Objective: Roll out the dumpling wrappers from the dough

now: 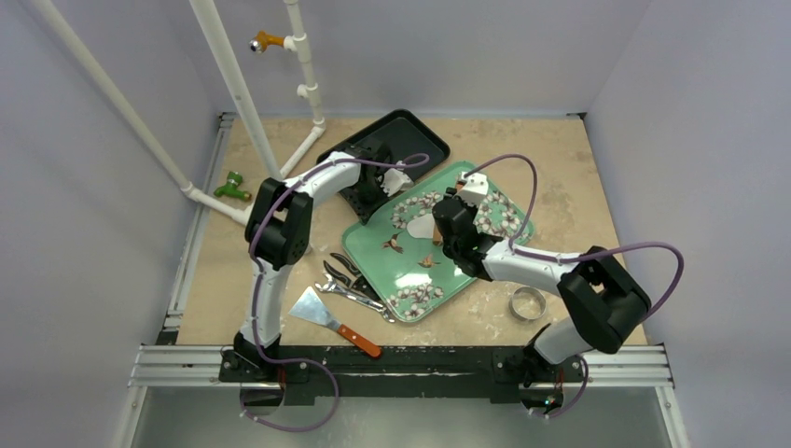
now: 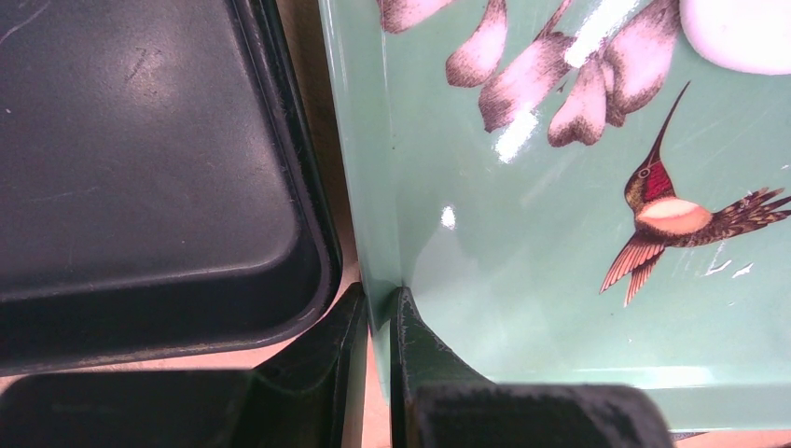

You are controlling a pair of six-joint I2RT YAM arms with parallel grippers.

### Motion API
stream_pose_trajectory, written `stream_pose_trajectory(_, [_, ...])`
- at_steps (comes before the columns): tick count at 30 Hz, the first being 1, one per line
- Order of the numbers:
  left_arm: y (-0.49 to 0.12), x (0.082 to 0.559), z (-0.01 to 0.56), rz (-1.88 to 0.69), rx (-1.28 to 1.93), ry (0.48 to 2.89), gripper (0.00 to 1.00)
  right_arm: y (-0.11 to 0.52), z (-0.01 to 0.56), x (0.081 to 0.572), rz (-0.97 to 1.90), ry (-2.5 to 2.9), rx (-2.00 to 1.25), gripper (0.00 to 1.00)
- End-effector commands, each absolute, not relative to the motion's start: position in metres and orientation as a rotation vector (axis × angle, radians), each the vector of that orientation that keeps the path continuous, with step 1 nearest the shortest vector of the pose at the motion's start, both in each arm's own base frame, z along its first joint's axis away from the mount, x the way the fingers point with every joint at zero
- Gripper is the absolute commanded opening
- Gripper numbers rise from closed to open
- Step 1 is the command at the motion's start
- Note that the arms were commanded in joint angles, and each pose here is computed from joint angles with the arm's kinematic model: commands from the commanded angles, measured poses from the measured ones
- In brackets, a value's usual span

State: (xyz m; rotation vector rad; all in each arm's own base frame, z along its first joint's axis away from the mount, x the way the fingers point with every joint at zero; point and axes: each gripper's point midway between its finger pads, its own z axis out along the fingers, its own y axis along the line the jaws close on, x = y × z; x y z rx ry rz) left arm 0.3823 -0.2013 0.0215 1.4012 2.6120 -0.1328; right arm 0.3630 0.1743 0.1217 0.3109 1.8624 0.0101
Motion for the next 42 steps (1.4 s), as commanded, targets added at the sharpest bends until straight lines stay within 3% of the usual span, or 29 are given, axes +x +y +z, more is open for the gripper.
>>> stream_pose_trajectory(1, [-0.160,0.383,0.005,0.089,1.500,2.650,0.00,0.139,0.069,0.328,-0.225,2.054,0.182,0.00])
stream_pose_trajectory(18, [-0.161,0.382,0.005,0.075,1.497,2.652,0.00,0.127,0.075,0.315,-0.161,2.034,0.251,0.00])
stream_pose_trajectory(29, [-0.164,0.383,0.006,0.066,1.491,2.656,0.00,0.182,0.245,0.359,0.152,1.642,0.066,0.00])
stream_pose_trajectory(36, [-0.163,0.382,0.005,0.065,1.488,2.660,0.00,0.218,0.205,0.381,0.203,1.709,0.006,0.00])
stream_pose_trajectory(42, [-0.163,0.381,0.005,0.059,1.490,2.658,0.00,0.200,0.136,0.392,-0.008,1.864,0.039,0.00])
